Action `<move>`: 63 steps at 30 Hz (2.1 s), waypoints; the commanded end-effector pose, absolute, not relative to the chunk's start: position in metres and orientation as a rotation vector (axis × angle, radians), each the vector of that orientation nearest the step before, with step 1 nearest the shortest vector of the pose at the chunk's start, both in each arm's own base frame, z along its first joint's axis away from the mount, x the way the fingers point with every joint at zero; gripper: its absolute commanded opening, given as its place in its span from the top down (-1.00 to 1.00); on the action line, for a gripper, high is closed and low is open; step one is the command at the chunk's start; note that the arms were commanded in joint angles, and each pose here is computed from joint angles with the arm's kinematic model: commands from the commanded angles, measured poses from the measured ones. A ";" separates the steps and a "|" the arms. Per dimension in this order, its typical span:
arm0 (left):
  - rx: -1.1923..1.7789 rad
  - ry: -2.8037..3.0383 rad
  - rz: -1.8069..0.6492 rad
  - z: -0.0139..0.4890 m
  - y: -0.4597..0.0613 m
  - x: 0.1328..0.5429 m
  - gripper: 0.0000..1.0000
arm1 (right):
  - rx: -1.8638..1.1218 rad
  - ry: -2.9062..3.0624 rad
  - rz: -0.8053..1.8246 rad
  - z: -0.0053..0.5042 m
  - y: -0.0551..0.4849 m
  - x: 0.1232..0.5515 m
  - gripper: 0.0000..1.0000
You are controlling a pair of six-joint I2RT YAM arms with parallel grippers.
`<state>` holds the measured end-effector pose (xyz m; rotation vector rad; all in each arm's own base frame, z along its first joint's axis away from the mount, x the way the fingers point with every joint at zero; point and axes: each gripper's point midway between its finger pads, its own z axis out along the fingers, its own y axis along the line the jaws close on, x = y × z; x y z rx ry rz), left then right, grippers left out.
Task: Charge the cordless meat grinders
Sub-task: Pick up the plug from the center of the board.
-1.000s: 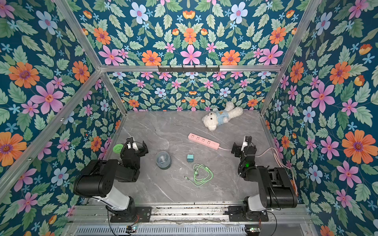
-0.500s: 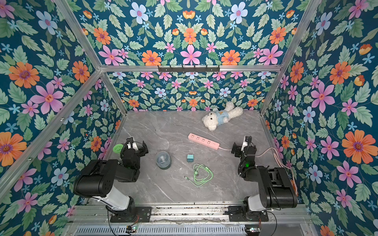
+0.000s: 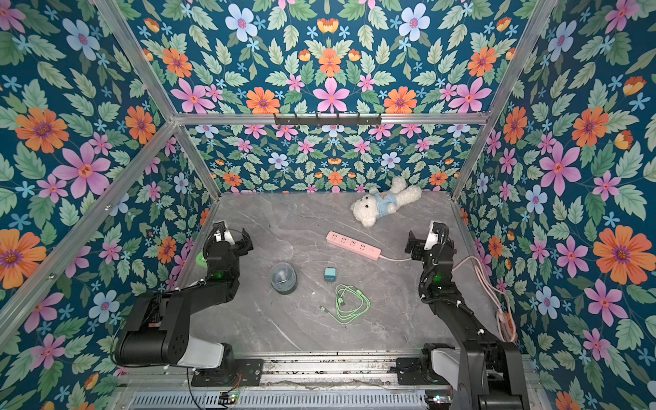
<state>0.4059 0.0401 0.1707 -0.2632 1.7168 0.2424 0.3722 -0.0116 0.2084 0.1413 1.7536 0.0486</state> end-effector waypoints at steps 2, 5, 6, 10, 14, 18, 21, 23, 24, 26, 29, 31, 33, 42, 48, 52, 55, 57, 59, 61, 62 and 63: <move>-0.302 1.806 0.199 0.165 0.038 0.392 -0.98 | 0.154 1.911 0.210 0.207 0.009 0.361 -0.92; -0.306 1.812 0.076 0.181 0.024 0.391 -0.99 | 0.152 1.963 0.349 0.216 0.028 0.355 -0.92; -0.304 1.815 0.035 0.184 0.019 0.392 -0.98 | 0.151 1.983 0.387 0.216 0.034 0.354 -0.93; -0.308 1.848 -0.089 0.191 0.004 0.391 -0.98 | 0.117 2.101 0.462 0.203 0.064 0.348 -0.94; -0.306 1.849 -0.201 0.199 -0.011 0.384 -0.98 | 0.043 2.220 0.556 0.183 0.111 0.343 -0.93; -0.281 1.878 -0.267 0.199 -0.025 0.378 -0.98 | -0.091 2.321 0.580 0.161 0.162 0.338 -0.87; -0.280 1.894 -0.297 0.198 -0.032 0.375 -0.98 | -0.179 2.379 0.618 0.149 0.203 0.335 -0.80; -0.282 1.901 -0.324 0.198 -0.036 0.374 -0.98 | -0.237 2.418 0.599 0.140 0.226 0.335 -0.77; -0.280 1.905 -0.337 0.198 -0.038 0.373 -0.97 | -0.262 2.439 0.582 0.135 0.237 0.335 -0.77; -0.274 1.915 -0.352 0.195 -0.042 0.371 -0.97 | -0.297 2.489 0.556 0.122 0.255 0.335 -0.77; -0.268 1.923 -0.360 0.192 -0.045 0.370 -0.97 | -0.329 2.540 0.530 0.105 0.281 0.335 -0.77; -0.268 1.925 -0.363 0.191 -0.046 0.369 -0.97 | -0.332 2.591 0.475 0.087 0.289 0.334 -0.77; -0.260 1.923 -0.368 0.192 -0.048 0.368 -0.98 | -0.327 2.623 0.434 0.076 0.295 0.336 -0.73; -0.239 1.933 -0.390 0.193 -0.053 0.366 -0.98 | -0.314 2.734 0.251 0.036 0.297 0.332 -0.60; -0.230 1.940 -0.398 0.195 -0.057 0.367 -0.98 | -0.290 2.782 0.188 0.023 0.296 0.325 -0.49; -0.227 1.965 -0.386 0.190 -0.060 0.367 -0.98 | -0.308 2.795 0.170 0.018 0.300 0.321 -0.35; -0.218 1.978 -0.387 0.188 -0.063 0.367 -0.98 | -0.308 2.793 0.163 0.017 0.299 0.321 -0.15; -0.210 1.985 -0.389 0.190 -0.066 0.367 -0.98 | -0.306 2.786 0.166 0.019 0.298 0.320 -0.02; -0.204 1.994 -0.390 0.190 -0.068 0.367 -0.98 | -0.306 2.778 0.189 0.022 0.298 0.318 0.05; -0.192 2.009 -0.393 0.190 -0.072 0.367 -0.98 | -0.314 2.753 0.225 0.027 0.300 0.318 0.09; -0.180 2.017 -0.394 0.191 -0.075 0.367 -0.98 | -0.321 2.728 0.255 0.031 0.302 0.318 0.12; -0.169 2.034 -0.388 0.191 -0.078 0.367 -0.97 | -0.329 2.695 0.282 0.036 0.303 0.319 0.14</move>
